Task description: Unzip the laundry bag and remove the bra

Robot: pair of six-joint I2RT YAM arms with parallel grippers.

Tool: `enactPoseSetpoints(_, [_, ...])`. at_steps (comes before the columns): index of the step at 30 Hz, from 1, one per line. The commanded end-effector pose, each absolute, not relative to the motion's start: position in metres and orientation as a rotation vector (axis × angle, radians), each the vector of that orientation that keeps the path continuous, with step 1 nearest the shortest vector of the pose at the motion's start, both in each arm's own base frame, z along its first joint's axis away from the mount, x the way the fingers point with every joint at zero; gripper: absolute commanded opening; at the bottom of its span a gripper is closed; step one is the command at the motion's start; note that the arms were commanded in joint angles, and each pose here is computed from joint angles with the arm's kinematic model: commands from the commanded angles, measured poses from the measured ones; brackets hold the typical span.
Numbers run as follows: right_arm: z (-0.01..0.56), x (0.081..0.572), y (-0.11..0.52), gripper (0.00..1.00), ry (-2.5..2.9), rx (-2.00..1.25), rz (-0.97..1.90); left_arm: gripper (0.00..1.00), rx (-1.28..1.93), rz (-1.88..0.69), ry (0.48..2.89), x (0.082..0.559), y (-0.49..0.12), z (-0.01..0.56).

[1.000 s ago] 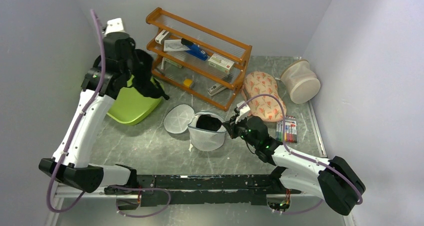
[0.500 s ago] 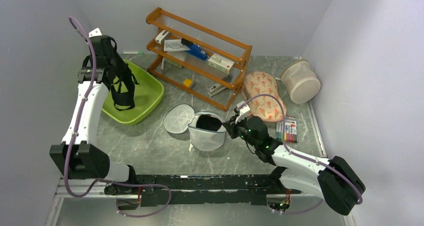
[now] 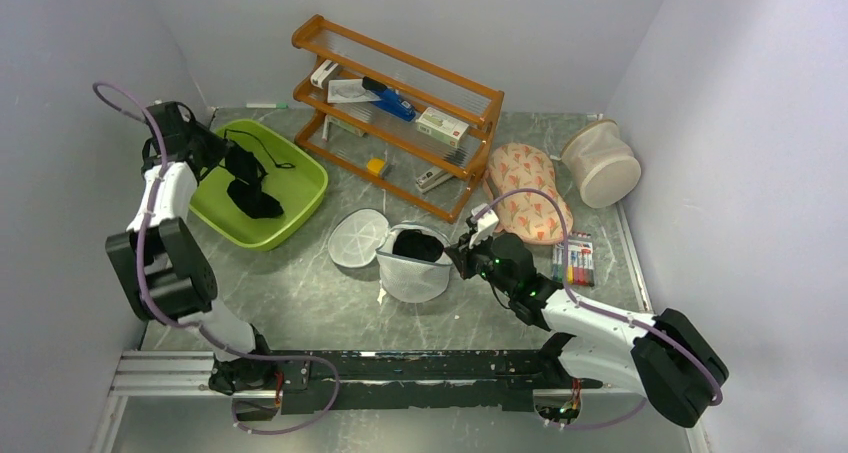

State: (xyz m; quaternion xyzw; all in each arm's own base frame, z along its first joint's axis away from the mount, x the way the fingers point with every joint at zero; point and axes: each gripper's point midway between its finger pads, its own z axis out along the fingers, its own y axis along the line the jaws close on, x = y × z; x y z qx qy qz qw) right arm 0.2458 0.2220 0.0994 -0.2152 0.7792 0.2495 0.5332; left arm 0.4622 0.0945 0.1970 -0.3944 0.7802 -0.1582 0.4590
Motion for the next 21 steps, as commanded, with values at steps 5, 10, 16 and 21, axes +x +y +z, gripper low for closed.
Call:
enactPoseSetpoints(5, [0.107,0.252,0.226,0.00,1.831,-0.522,0.588,0.07,-0.815,-0.714,1.992,0.490,0.077,0.151])
enactPoseSetpoints(10, [0.108,0.252,0.226,0.00,1.828,-0.524,0.592,0.12,-0.731,-0.679,2.002,0.496,0.083,0.143])
enactPoseSetpoints(16, [0.110,0.250,0.223,0.00,1.820,-0.516,0.589,0.20,-0.752,-0.570,2.045,0.494,0.096,0.141])
enactPoseSetpoints(21, [0.113,0.250,0.221,0.00,1.814,-0.506,0.586,0.67,-0.741,-0.359,1.975,0.477,0.114,0.180])
